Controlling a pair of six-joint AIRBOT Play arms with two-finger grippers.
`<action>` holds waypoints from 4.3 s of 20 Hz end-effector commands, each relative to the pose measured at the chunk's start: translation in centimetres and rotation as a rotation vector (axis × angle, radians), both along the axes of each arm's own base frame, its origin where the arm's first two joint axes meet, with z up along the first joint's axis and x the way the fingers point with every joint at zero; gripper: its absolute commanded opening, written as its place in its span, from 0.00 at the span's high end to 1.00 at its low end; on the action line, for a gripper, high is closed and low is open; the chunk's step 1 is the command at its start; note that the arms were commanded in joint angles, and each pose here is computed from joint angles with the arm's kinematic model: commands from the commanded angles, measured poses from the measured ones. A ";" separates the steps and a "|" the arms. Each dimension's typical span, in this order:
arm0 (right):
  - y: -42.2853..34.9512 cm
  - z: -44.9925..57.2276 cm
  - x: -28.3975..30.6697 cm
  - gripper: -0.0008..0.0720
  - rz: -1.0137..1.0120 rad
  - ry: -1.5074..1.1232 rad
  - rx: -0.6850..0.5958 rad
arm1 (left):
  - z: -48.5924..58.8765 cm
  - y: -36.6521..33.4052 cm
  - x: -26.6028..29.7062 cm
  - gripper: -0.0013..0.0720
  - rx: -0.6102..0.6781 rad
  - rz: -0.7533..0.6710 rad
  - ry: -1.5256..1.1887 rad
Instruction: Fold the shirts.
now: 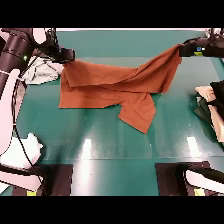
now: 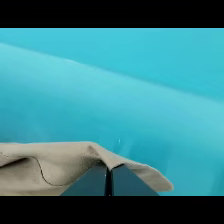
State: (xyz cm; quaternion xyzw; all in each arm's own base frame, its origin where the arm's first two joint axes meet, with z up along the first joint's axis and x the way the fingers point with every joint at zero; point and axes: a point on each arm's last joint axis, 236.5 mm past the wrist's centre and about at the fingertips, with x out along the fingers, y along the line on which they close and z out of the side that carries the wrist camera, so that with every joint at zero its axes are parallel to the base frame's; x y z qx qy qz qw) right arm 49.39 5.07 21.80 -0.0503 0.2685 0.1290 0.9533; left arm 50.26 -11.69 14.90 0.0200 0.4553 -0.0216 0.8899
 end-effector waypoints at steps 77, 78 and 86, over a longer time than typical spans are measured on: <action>-7.7 -18.6 -13.1 0.05 -0.185 0.656 0.373 | -20.0 11.1 -16.1 0.23 -0.440 -0.029 0.597; -7.7 -18.3 -13.1 0.05 -0.185 0.648 0.370 | -20.8 11.5 -16.6 0.23 -0.416 -0.032 0.610; -7.4 -18.2 -13.5 0.04 -0.175 0.662 0.373 | -22.7 10.7 -17.1 0.23 -0.439 -0.034 0.594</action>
